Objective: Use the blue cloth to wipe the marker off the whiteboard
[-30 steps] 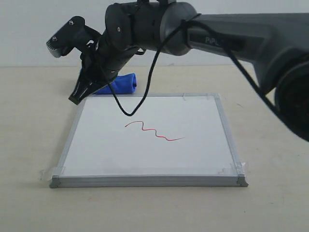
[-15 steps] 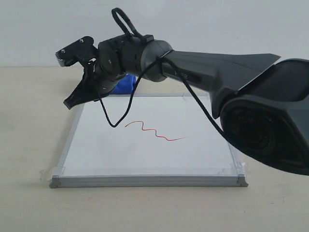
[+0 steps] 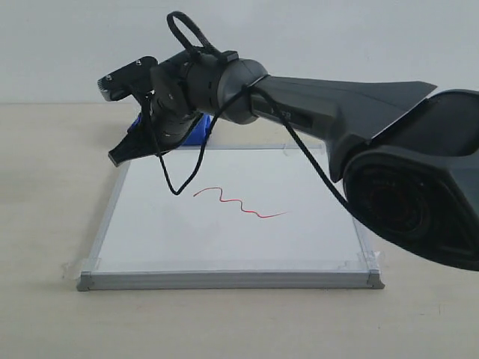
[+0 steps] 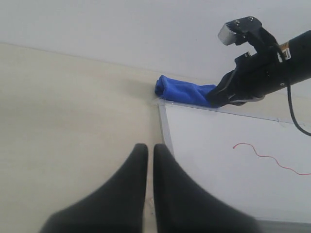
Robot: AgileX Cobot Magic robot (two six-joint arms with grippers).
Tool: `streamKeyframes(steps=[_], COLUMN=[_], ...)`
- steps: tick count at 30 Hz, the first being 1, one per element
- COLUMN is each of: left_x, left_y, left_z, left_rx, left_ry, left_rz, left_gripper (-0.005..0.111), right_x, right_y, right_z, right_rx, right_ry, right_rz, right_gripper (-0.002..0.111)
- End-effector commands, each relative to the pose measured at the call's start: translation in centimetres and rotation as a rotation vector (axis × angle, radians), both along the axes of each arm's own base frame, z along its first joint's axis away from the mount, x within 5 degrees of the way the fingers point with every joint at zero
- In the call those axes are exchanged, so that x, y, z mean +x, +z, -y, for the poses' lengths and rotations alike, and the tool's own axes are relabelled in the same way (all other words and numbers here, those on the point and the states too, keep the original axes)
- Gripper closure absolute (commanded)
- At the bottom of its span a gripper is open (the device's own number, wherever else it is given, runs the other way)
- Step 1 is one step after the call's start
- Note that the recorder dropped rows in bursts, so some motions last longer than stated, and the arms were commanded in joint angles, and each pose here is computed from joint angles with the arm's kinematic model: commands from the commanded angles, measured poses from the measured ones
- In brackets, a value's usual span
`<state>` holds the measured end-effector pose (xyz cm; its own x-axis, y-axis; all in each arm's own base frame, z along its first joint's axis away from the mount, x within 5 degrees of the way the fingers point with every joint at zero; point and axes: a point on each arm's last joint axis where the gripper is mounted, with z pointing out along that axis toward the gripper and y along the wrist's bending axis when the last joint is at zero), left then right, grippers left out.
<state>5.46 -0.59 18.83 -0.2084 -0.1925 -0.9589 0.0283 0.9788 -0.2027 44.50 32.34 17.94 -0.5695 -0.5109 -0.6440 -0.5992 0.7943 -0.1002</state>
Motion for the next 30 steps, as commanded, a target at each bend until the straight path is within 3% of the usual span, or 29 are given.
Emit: streamKeyframes(steps=[1,10,17,30], left_x=[0.0,0.0,0.0,0.0], left_y=[-0.1,-0.1,-0.1,-0.1], left_z=[0.0,0.0,0.0,0.0], left_rx=[0.002,0.002,0.002,0.002], left_ry=[0.003,0.003,0.003,0.003], left_rz=[0.0,0.0,0.0,0.0], left_gripper=[0.102,0.102,0.102,0.102], right_x=[-2.1,-5.9,-9.8,-23.1], right_y=[4.1,11.3,14.4,16.8], right_z=[0.2,2.4,5.4,16.0], right_rx=[-0.07,-0.144,-0.133,0.185], right_ry=[0.063,0.101,0.08,-0.045], right_rz=[-0.038,-0.117,-0.128,0.095], right_gripper=[0.109,0.109,0.109,0.109])
